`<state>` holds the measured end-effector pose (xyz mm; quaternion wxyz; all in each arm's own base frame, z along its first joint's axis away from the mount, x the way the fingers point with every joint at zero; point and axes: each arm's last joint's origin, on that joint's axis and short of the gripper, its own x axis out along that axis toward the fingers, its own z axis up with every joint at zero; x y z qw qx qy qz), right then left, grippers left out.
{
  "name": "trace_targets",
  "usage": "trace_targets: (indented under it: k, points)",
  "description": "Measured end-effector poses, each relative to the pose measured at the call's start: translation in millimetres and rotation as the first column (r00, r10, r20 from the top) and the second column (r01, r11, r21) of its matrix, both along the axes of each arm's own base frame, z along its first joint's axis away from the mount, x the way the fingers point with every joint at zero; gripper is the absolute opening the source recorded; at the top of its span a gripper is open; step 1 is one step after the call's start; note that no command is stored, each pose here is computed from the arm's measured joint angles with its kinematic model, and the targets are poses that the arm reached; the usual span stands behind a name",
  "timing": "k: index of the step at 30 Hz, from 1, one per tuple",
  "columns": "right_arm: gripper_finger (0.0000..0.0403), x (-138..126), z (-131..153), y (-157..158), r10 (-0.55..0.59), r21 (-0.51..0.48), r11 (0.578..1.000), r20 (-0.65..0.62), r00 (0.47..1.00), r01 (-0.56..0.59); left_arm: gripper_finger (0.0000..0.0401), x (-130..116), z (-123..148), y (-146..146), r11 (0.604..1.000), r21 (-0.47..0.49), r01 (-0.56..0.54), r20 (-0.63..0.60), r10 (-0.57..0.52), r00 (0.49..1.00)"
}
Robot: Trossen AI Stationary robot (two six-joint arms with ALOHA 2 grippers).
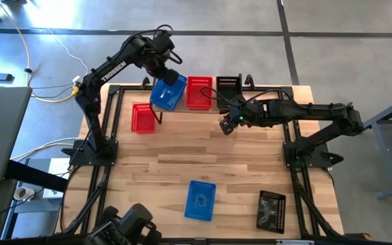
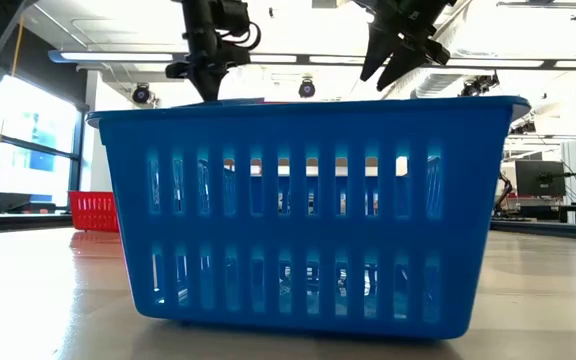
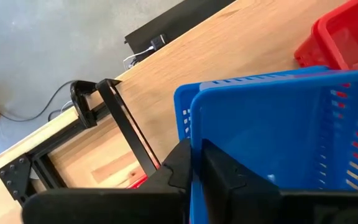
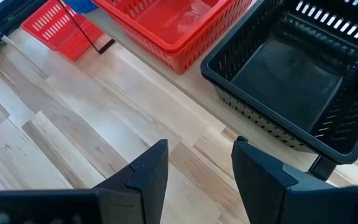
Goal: Stack baskets on shelf by color
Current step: Stack the top blue basket into the blue basket on the shelf
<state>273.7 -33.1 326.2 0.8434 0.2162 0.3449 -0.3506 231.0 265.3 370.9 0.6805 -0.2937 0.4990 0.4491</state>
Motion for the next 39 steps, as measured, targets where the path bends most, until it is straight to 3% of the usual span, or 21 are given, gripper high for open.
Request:
trace_targets:
  k: [25,39]
  points:
    - [0.0161,0,0,0,-0.002,0.002,1.000,0.001,1.000,0.002,0.0008,-11,9,6,1.000,-0.016,-0.017,0.119,0.019,0.993]
    - [0.0161,0,0,0,-0.008,0.006,1.000,0.005,1.000,0.008,0.0008,-21,30,7,0.999,0.012,-0.035,0.225,0.031,0.974]
